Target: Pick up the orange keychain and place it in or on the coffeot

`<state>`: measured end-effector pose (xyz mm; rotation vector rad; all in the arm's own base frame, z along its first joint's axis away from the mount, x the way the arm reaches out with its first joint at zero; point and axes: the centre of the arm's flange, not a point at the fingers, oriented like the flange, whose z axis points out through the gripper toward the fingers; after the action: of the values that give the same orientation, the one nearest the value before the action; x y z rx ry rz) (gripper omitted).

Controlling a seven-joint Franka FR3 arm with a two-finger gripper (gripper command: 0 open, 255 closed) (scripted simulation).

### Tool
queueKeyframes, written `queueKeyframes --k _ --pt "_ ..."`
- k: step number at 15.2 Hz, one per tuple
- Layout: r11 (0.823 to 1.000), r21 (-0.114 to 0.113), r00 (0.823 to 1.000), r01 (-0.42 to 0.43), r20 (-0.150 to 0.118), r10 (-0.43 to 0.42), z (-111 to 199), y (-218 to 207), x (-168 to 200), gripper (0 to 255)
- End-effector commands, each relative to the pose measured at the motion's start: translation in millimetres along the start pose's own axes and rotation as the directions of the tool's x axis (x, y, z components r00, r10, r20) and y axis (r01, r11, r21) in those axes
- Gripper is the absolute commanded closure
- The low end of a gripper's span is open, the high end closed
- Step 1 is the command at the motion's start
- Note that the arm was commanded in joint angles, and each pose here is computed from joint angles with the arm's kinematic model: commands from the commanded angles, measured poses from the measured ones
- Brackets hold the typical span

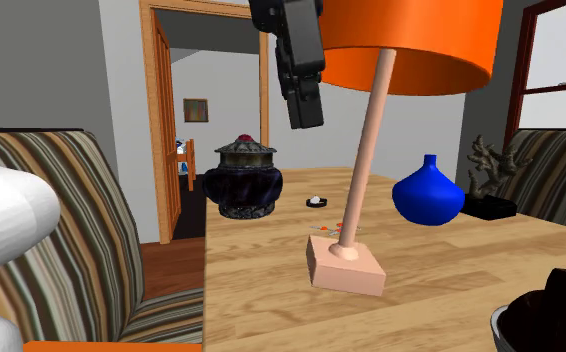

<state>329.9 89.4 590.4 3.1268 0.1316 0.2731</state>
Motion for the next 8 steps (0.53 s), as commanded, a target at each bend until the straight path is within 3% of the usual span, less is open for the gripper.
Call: queueKeyframes --k 1,8 --pt "1.000 0.001 1.000 -0.010 0.013 0.010 16.4 -23.3 5.6 0" --pt "0.999 -0.003 0.998 -0.044 0.048 0.044 64.8 -101.5 23.2 0"
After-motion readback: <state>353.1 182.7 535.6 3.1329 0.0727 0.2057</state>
